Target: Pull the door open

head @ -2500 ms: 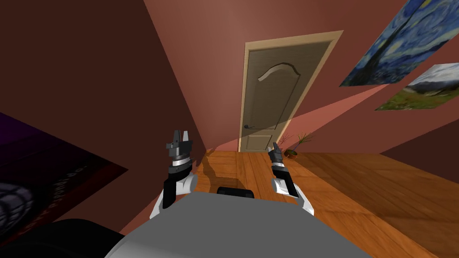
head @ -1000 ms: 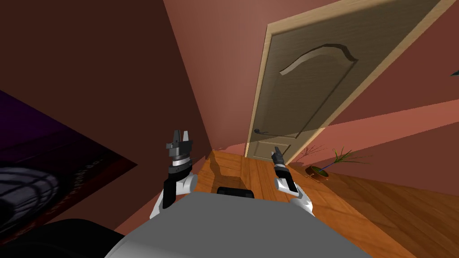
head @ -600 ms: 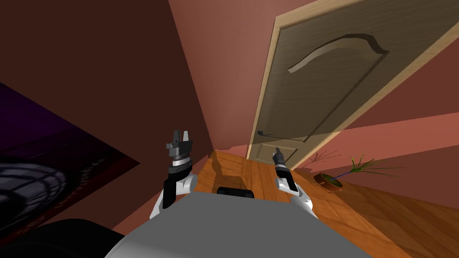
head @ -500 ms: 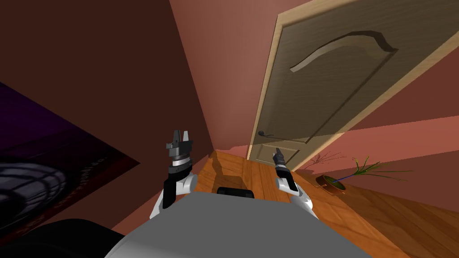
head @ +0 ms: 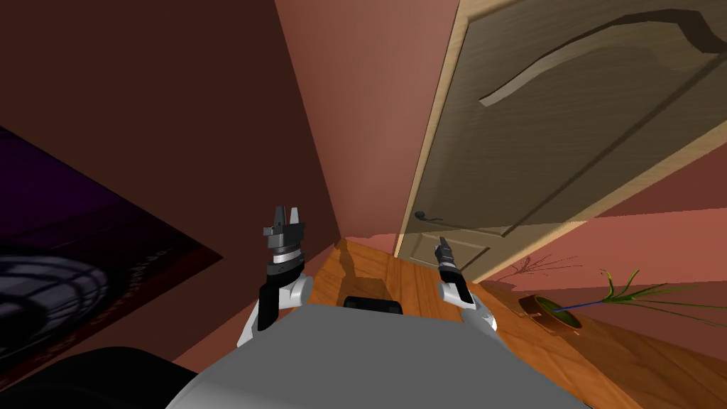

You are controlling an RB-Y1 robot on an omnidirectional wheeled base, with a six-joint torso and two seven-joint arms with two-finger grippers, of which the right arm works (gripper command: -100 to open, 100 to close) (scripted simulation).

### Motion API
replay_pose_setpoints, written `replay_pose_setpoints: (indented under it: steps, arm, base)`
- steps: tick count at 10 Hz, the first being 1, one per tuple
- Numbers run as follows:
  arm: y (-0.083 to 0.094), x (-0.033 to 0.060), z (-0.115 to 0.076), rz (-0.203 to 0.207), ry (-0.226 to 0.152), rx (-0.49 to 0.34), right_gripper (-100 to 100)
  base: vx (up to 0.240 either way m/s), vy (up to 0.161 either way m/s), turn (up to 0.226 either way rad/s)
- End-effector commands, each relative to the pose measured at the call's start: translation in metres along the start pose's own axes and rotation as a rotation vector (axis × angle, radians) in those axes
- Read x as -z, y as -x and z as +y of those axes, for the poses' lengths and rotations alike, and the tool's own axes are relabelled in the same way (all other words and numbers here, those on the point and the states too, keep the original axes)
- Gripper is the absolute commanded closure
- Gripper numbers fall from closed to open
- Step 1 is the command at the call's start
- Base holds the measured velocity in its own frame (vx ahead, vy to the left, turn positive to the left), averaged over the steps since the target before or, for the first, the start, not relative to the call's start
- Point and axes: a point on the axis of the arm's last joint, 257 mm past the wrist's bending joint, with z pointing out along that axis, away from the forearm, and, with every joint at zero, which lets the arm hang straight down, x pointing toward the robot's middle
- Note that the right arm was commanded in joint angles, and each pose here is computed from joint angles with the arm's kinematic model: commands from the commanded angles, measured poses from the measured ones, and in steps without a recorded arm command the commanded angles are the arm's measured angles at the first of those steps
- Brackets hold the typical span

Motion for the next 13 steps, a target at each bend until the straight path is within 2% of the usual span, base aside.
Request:
replay_pose_setpoints:
  steps: [1, 12, 13]
  arm:
    - [0.007, -0.0019, -0.007, -0.013, -0.015, 0.004, -100]
    - [0.047, -0.0031, -0.044, -0.093, -0.105, 0.015, -100]
    - [0.043, -0.0040, -0.042, -0.087, -0.099, 0.015, -100]
  base:
    - [0.076, -0.033, 0.111]
    - [0.074, -0.042, 0.096]
    - [0.042, -0.022, 0.029]
